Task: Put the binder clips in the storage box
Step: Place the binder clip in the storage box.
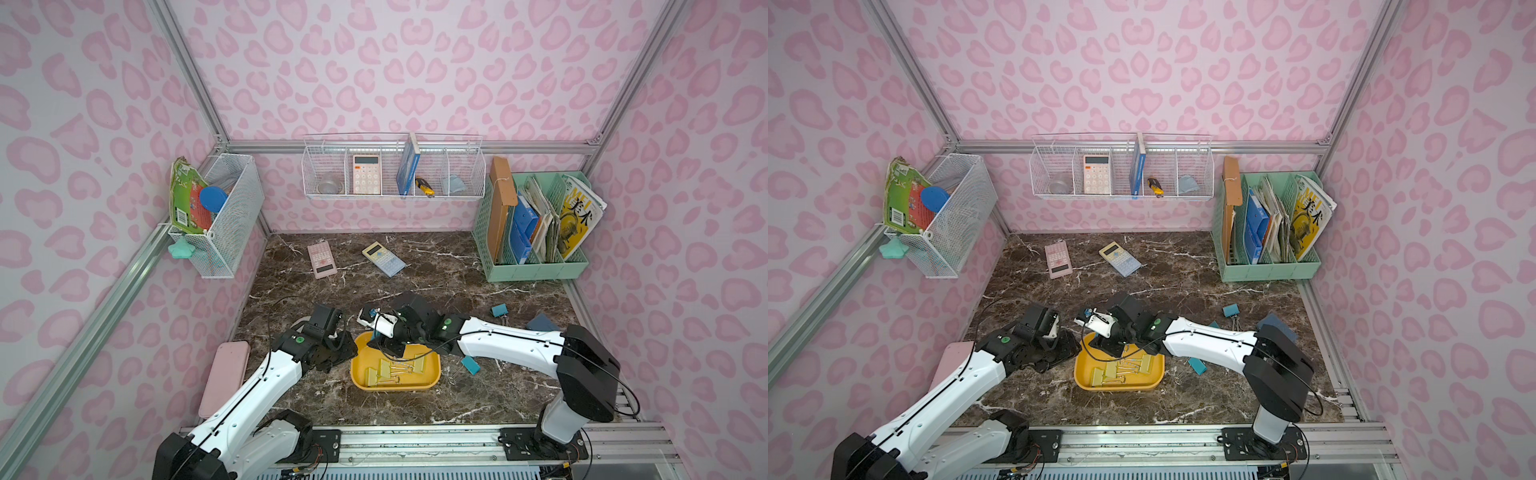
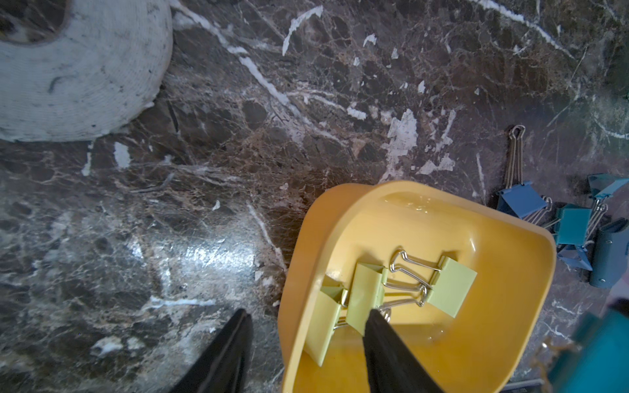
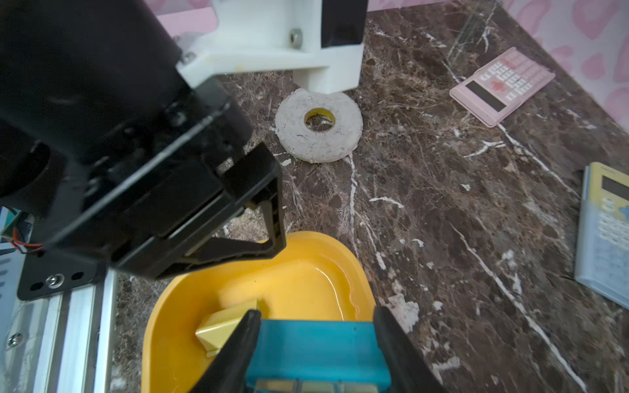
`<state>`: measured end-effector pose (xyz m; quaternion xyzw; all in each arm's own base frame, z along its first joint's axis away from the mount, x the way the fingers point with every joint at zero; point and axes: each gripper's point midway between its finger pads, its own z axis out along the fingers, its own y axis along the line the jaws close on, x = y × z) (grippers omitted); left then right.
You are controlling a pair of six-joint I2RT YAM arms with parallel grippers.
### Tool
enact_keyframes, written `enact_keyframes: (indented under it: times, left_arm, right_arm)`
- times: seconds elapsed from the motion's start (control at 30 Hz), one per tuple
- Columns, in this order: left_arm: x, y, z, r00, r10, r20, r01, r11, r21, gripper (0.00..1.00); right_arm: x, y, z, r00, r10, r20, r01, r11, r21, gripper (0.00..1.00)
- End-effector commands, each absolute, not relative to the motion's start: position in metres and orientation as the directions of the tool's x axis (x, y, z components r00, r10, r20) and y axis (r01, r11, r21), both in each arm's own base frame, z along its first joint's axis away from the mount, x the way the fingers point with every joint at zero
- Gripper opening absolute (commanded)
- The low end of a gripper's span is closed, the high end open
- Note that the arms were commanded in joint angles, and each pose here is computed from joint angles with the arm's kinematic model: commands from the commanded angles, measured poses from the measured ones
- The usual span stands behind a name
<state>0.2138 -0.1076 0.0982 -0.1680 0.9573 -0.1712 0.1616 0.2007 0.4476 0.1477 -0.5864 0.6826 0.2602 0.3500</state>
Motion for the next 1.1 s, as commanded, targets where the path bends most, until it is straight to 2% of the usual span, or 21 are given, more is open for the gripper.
enact_keyframes:
  times: [0.0, 0.27, 0.6, 0.83, 0.93, 1.07]
  left_arm:
    - [0.207, -0.098, 0.096, -0.886, -0.388, -0.254, -0.29, 0.891, -0.35, 0.57]
    - [0.205, -0.096, 0.095, -0.884, -0.395, -0.25, -0.298, 0.888, -0.351, 0.57]
    - [0.204, -0.094, 0.091, -0.881, -0.402, -0.251, -0.307, 0.888, -0.343, 0.57]
    - [0.205, -0.094, 0.09, -0.884, -0.395, -0.249, -0.303, 0.891, -0.338, 0.57]
    - [0.205, -0.094, 0.09, -0.885, -0.393, -0.251, -0.301, 0.892, -0.336, 0.57]
    - [0.205, -0.096, 0.091, -0.886, -0.392, -0.245, -0.3, 0.891, -0.341, 0.57]
  right_arm:
    - [0.187, 0.452, 0.13, -0.011, -0.671, -0.741, -0.993, 0.093, -0.07, 0.43]
    - [0.18, 0.454, 0.108, 0.056, -0.693, -0.719, -0.995, 0.023, -0.099, 0.47]
    - [0.206, 0.458, 0.082, 0.092, -0.729, -0.678, -0.988, 0.017, -0.153, 0.49]
    - [0.213, 0.46, 0.071, 0.09, -0.74, -0.667, -0.99, 0.008, -0.142, 0.77]
    - [0.213, 0.457, 0.074, 0.085, -0.731, -0.677, -0.988, 0.026, -0.153, 0.8]
    - [0.233, 0.441, 0.111, 0.016, -0.665, -0.747, -0.98, 0.137, -0.143, 0.81]
